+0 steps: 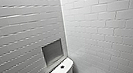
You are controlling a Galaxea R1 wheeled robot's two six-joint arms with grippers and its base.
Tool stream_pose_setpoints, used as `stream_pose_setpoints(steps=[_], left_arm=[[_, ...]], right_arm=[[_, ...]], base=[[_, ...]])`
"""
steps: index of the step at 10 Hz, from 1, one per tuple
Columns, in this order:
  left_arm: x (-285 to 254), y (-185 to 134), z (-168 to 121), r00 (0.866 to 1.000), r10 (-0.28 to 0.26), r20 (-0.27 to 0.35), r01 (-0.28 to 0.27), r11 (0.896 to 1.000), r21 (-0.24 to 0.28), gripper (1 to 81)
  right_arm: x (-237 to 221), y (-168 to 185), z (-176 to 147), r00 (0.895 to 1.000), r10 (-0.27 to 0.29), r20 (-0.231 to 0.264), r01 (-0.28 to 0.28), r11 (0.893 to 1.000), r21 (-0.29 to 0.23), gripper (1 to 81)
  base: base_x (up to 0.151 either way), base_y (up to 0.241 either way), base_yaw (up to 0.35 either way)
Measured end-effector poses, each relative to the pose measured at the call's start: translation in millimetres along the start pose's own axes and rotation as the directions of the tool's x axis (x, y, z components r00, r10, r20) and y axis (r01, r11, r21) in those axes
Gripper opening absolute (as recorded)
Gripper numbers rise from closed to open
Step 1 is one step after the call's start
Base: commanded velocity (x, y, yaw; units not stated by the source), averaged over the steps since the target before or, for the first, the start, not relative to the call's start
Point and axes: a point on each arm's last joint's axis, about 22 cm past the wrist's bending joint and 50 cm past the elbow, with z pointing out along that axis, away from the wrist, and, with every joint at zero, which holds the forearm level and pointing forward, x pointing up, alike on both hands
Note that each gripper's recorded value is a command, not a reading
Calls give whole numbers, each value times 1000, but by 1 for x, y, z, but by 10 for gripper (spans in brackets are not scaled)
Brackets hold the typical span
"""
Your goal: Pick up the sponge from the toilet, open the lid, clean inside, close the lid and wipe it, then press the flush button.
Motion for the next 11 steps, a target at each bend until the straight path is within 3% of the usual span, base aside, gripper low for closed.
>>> stream_pose_setpoints(steps=[1, 2, 4, 5, 7, 8, 9, 11], left_arm=[[0, -1, 0, 1000, 0, -1, 0, 1000, 3, 811], [0, -3, 0, 1000, 0, 0, 0, 1000, 8, 811], [0, -4, 0, 1000, 0, 0, 0, 1000, 11, 811], [0, -4, 0, 1000, 0, -1, 0, 1000, 11, 811], [2, -6, 0, 1000, -1, -8, 2, 1000, 16, 811], [6, -8, 0, 1000, -2, -25, 3, 1000, 25, 811], [10, -12, 0, 999, -3, -45, 5, 999, 38, 811], [15, -16, 1, 998, -4, -59, 7, 998, 57, 811]], right_arm=[[-1, 3, 0, 999, 41, -1, -41, 999, -6, 10], [-3, 1, 0, 1000, 30, 4, -30, 1000, -2, 10], [-6, -8, -1, 998, -62, 33, 61, 997, 43, 10], [-9, -4, -2, 996, -73, 51, 71, 997, 44, 10], [-15, 16, -5, 997, -20, 78, 21, 1000, -7, 10], [-14, 25, -4, 998, 8, 61, -5, 998, -57, 10], [-19, 28, -2, 998, -2, 57, 7, 996, -91, 10], [-21, 24, 3, 1000, 2, 2, -2, 992, -128, 10]], base=[[0, 0, 0], [0, 0, 0], [0, 0, 0], [0, 0, 0], [0, 0, 0], [0, 0, 0], [0, 0, 0], [0, 0, 0]])
